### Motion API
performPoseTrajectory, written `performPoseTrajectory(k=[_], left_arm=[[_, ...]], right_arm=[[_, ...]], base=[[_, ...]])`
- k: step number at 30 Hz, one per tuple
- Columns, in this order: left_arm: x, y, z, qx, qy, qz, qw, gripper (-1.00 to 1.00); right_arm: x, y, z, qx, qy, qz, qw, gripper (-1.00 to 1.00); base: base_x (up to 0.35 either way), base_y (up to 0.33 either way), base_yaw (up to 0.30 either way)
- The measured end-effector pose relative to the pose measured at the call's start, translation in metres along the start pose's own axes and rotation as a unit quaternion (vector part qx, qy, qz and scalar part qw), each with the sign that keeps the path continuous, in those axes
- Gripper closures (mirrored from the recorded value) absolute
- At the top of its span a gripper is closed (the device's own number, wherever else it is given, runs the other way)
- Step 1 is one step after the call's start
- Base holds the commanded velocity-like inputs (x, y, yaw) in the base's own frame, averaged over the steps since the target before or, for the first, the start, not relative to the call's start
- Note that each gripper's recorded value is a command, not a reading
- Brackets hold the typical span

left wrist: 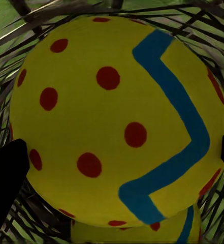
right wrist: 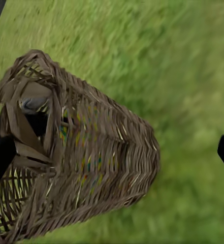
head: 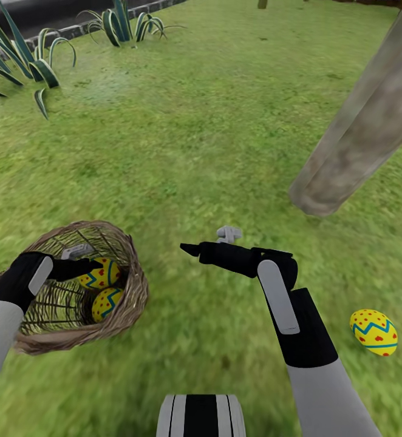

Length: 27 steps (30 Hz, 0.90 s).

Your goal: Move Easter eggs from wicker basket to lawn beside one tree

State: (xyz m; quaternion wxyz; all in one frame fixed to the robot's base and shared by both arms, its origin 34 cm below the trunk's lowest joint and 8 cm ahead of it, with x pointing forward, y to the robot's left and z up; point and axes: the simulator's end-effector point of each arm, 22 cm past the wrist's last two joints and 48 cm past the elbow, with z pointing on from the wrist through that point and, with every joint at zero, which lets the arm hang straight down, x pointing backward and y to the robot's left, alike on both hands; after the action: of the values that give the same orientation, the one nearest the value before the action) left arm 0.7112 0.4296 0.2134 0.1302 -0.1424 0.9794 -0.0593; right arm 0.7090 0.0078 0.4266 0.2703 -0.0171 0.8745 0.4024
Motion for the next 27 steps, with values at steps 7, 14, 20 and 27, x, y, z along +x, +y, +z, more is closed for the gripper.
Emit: performPoseTrajectory(k=[7, 14, 20, 27], left_arm=[[-0.010, -0.004, -0.014, 0.004, -0.012, 0.001, 0.9999, 1.00], [-0.010, -0.005, -0.013, 0.003, -0.012, 0.002, 0.9999, 1.00], [-0.015, -0.007, -0.020, 0.005, -0.018, 0.002, 0.9998, 1.00], [-0.022, -0.010, -0.032, 0.008, -0.026, 0.003, 0.9996, 1.00]], right_arm=[[-0.009, 0.011, -0.008, -0.003, -0.008, -0.009, 0.9999, -1.00], [-0.009, 0.011, -0.008, -0.003, -0.008, -0.008, 0.9999, -1.00], [-0.013, 0.017, -0.012, -0.004, -0.012, -0.013, 0.9998, -1.00], [-0.020, 0.026, -0.018, -0.007, -0.019, -0.020, 0.9996, -1.00]], base=[[-0.008, 0.000, 0.000], [-0.073, 0.000, 0.000], [-0.006, 0.000, 0.000], [-0.040, 0.000, 0.000]])
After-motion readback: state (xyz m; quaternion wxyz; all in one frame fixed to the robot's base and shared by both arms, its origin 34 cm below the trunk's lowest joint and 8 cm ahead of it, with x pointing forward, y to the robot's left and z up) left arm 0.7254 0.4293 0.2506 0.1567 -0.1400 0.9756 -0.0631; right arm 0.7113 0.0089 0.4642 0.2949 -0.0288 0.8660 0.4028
